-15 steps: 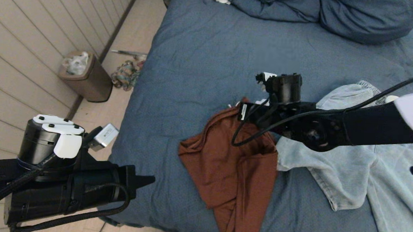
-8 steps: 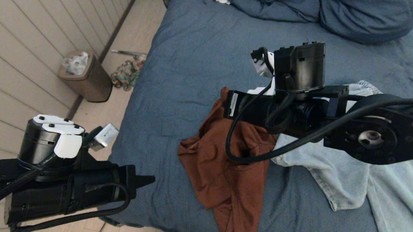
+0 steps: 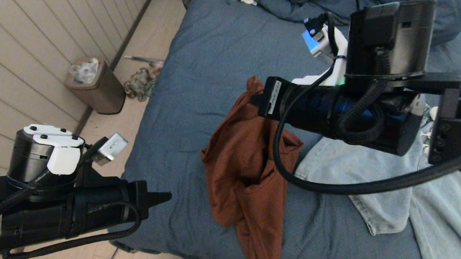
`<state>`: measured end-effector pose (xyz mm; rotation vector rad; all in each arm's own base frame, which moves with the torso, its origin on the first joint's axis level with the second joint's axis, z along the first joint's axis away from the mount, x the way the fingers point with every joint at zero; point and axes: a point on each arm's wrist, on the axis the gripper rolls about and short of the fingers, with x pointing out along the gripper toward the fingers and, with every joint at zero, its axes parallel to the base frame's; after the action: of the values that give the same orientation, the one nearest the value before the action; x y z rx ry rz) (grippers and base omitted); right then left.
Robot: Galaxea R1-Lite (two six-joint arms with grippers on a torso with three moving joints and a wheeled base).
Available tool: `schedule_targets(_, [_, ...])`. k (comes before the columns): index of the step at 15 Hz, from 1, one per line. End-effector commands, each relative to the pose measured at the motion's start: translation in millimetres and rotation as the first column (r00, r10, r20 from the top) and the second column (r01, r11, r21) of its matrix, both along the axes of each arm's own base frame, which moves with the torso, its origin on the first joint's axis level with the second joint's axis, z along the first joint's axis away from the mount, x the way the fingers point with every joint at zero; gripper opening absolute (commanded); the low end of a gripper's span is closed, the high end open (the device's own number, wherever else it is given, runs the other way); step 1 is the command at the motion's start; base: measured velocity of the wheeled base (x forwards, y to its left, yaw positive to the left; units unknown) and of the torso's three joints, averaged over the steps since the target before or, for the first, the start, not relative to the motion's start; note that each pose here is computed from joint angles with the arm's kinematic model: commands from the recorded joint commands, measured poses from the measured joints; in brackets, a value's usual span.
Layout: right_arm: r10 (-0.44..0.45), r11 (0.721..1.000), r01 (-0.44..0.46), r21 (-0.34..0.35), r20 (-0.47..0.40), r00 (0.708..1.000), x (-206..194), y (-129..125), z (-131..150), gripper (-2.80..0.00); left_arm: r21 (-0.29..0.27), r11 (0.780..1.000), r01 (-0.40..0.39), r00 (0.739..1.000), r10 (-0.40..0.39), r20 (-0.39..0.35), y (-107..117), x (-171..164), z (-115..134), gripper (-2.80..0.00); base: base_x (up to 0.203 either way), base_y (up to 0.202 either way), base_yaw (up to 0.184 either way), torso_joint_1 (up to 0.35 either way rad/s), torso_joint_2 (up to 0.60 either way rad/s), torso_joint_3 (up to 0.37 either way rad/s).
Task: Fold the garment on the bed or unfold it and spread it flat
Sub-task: Unford the brown shorts
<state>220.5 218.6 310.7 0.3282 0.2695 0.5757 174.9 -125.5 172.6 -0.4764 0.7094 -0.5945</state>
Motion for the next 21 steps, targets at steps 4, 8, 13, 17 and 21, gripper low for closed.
schedule_targets(4, [0.024, 0.985, -0.042, -0.167, -0.111, 0.994, -18, -9, -34, -2.80, -0.006, 1.000, 0.000, 1.000, 0.000, 0.004, 1, -1, 1, -2.80, 0.000, 0.000, 0.000, 0.000, 0.00, 0.000])
schedule_targets(8, [0.048, 0.933, -0.132, -0.334, -0.249, 0.967, -41, -13, -98, -2.80, -0.008, 1.000, 0.003, 1.000, -0.002, 0.008, 1, -2, 2, -2.80, 0.000, 0.000, 0.000, 0.000, 0.00, 0.000])
schedule_targets(13, [0.017, 0.880, -0.183, -0.438, -0.357, 0.934, -75, -51, -149, -2.80, -0.021, 1.000, 0.003, 1.000, -0.003, 0.030, 4, -6, 7, -2.80, 0.000, 0.000, 0.000, 0.000, 0.00, 0.000])
schedule_targets(17, [-0.024, 0.854, -0.193, -0.483, -0.408, 0.913, -96, -81, -184, -2.80, -0.028, 1.000, 0.003, 0.999, -0.002, 0.038, 5, -7, 10, -2.80, 0.000, 0.000, 0.000, 0.000, 0.00, 0.000])
schedule_targets(21, [-0.036, 0.852, -0.188, -0.488, -0.413, 0.910, -108, -98, -207, -0.32, -0.025, 1.000, 0.003, 0.999, -0.002, 0.033, 5, -7, 8, -2.80, 0.000, 0.000, 0.000, 0.000, 0.00, 0.000])
